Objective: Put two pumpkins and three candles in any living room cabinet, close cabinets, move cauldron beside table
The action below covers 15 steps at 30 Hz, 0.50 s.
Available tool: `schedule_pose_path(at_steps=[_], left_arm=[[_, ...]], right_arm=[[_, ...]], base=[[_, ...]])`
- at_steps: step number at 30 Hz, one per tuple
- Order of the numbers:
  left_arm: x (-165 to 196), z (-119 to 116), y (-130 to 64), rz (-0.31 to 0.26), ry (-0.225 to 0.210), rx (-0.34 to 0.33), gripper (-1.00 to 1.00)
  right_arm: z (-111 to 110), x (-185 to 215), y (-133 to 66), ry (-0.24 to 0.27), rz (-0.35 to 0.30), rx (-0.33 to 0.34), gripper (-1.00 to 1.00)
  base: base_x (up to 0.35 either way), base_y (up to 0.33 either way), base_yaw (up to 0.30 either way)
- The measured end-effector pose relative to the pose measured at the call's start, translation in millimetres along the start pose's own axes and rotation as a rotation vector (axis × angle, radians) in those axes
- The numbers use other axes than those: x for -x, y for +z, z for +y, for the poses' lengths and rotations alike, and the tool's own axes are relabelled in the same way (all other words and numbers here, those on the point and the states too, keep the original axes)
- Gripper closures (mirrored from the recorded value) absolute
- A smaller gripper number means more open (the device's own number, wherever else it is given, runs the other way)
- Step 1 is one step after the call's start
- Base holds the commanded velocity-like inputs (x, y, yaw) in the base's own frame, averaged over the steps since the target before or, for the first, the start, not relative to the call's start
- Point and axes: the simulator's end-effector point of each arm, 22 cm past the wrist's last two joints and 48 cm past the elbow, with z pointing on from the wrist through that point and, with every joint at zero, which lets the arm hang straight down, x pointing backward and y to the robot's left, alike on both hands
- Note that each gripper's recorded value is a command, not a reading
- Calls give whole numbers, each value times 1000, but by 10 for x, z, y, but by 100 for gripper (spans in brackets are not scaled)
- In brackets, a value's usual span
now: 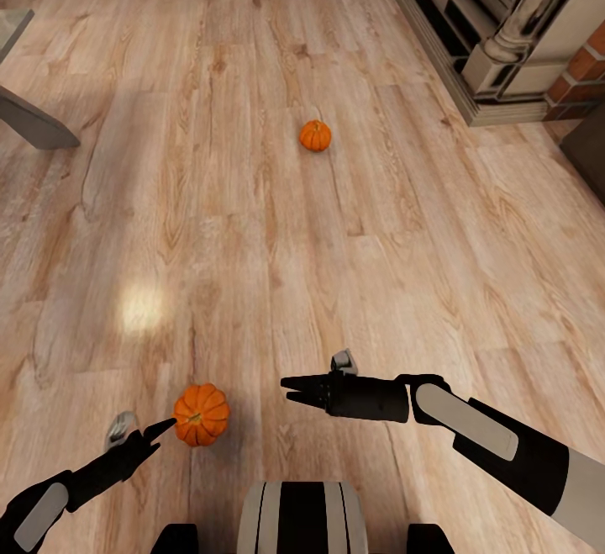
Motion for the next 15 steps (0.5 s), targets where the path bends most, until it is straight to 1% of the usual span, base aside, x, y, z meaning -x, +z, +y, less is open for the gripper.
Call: schedule_pose_path(at_steps=[15], left_arm=[[-1, 8, 0, -1, 0, 2, -100]], right_arm=[[-2, 1, 0, 0, 0, 0, -100]], base=[[1, 1, 0]])
